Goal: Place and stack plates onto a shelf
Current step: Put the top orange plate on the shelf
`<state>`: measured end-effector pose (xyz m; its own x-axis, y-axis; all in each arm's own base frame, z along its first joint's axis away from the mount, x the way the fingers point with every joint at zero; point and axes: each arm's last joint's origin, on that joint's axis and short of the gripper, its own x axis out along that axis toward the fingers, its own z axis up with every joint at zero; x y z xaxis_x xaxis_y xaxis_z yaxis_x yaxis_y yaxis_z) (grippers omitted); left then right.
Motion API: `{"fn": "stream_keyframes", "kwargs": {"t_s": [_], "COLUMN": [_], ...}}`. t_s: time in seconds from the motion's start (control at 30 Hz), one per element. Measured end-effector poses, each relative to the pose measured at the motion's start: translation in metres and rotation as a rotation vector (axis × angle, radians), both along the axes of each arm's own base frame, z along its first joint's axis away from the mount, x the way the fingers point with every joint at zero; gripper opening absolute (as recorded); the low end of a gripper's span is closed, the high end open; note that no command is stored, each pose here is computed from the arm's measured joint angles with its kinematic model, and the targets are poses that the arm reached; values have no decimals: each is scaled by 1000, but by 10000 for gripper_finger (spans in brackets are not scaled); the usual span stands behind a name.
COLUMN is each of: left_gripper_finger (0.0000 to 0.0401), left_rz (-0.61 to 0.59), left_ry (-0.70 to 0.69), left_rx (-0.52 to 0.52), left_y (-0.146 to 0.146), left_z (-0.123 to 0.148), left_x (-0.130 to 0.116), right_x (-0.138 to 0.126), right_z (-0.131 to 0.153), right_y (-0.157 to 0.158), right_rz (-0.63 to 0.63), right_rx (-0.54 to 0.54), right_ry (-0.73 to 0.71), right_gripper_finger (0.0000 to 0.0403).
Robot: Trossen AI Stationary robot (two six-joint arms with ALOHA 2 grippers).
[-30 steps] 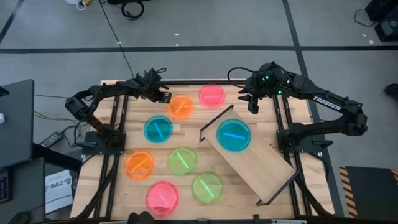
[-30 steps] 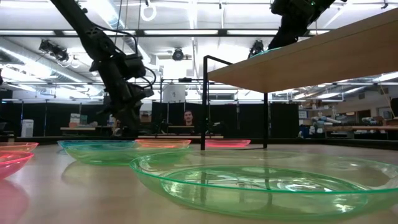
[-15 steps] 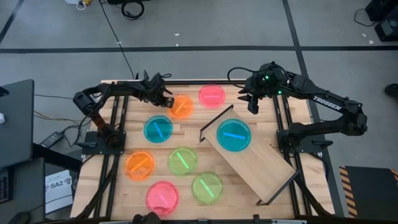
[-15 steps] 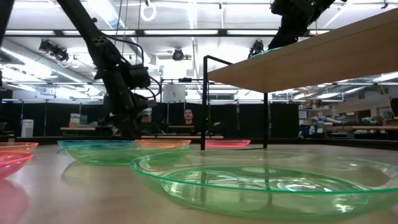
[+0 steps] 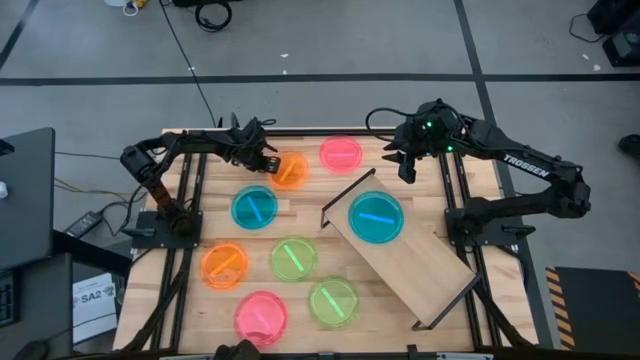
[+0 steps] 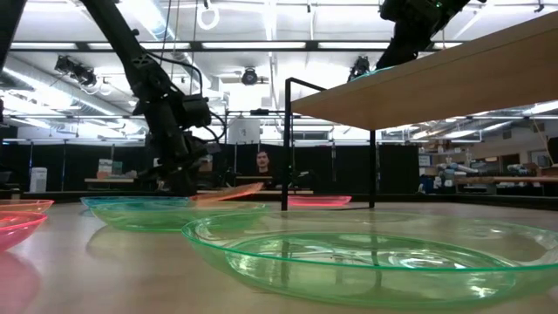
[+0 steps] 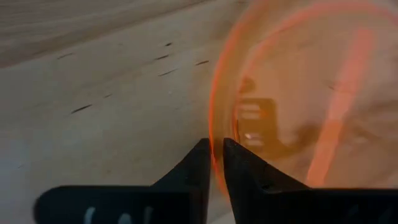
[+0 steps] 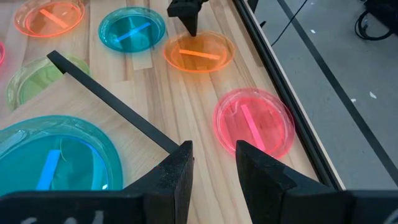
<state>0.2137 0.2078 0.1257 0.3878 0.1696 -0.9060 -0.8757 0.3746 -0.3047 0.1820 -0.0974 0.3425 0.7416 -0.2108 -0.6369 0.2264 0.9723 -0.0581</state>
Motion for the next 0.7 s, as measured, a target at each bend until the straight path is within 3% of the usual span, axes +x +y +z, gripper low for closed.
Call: {"fn": "stream_keyframes", "kwargs": {"t_s": [0.2,0.7], "left_gripper_finger": [8,4], "left_rz": [-4,0], "left_ry": [-10,-35], "left_rx": [0,36], "left_y": [0,9], "left_z": [0,12], "left_x": [1,8], "right_x": [0,0], "right_z": [0,0], "right_y": [0,0], "right_rz": [0,0], "right_rx": [0,0], "right_ry": [0,0], "right_gripper_finger": [128,128]}}
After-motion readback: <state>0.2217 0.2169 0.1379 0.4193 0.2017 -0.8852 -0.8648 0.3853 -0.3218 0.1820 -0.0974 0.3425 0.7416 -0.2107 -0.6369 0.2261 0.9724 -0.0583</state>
